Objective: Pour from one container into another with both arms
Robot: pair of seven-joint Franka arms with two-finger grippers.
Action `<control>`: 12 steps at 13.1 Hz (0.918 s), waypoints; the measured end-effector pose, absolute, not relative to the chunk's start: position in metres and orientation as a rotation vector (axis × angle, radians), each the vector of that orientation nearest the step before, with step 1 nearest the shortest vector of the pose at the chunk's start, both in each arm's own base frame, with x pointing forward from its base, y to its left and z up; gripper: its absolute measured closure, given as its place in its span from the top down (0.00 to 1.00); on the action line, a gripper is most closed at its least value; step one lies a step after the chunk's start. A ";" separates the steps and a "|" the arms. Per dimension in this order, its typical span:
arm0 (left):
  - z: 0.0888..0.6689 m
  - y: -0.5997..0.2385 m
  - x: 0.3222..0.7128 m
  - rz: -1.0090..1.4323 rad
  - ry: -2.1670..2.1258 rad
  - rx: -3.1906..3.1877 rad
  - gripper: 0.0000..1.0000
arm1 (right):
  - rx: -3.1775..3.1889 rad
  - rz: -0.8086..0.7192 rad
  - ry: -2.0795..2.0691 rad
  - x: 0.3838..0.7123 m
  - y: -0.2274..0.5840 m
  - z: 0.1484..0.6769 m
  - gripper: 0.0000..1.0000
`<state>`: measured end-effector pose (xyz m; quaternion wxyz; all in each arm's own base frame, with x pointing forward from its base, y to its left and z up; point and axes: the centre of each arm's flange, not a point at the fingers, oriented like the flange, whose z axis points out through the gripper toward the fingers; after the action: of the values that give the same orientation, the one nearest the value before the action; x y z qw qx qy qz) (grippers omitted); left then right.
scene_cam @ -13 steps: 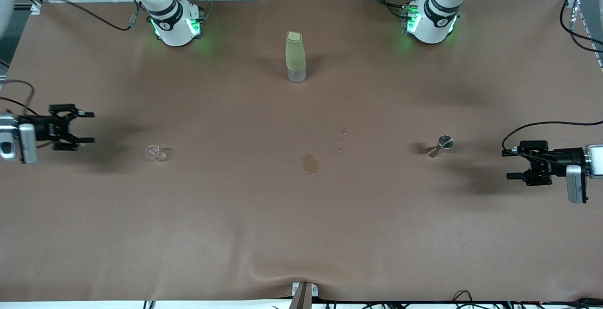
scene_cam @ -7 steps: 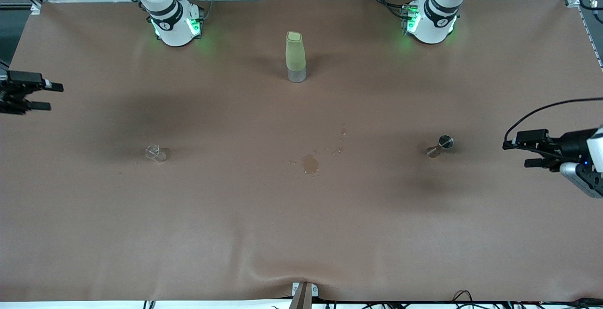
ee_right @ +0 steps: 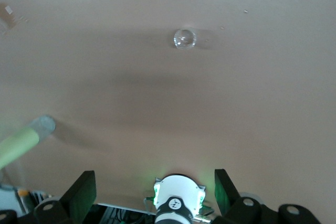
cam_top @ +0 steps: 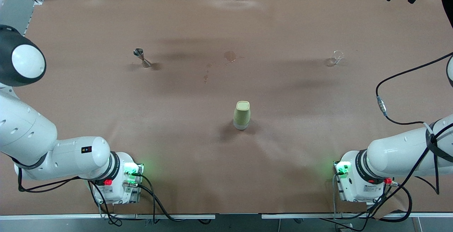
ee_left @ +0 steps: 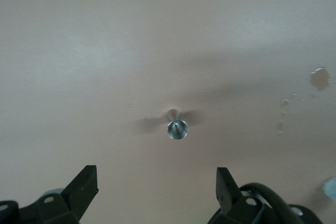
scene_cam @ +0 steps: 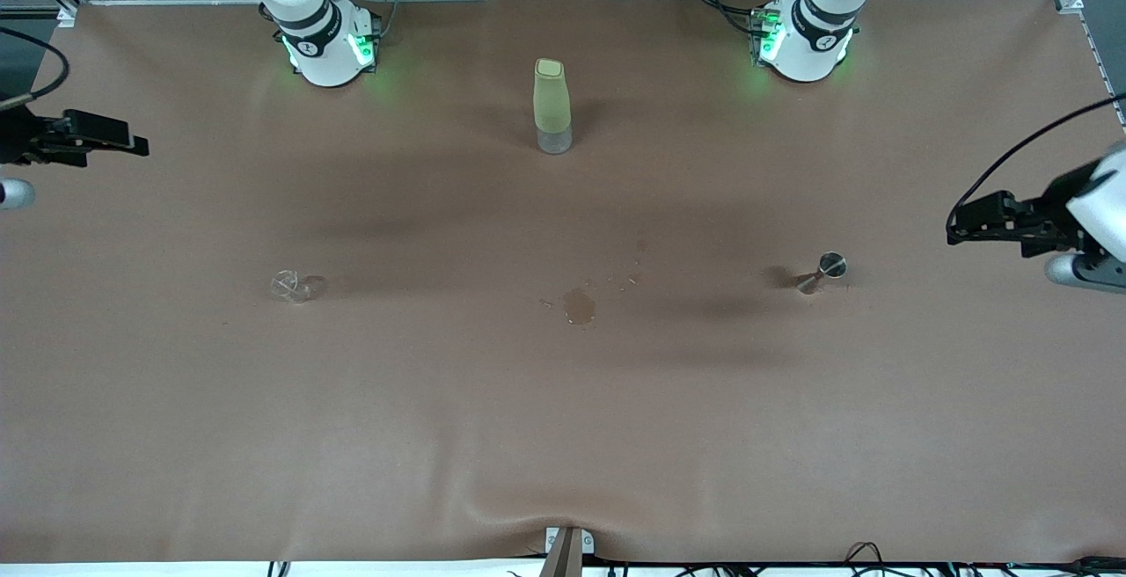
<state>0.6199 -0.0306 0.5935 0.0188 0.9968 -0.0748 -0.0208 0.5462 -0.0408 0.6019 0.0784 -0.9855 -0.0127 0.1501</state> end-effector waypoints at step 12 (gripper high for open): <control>0.635 -0.027 0.570 0.018 0.026 3.181 1.00 | -3.030 0.281 0.096 0.554 -0.044 0.607 1.00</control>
<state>0.5699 -0.0270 0.6348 -0.0197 0.9998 0.0083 0.0058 0.5542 -0.0437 0.6070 0.0484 -0.9941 0.0315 0.0922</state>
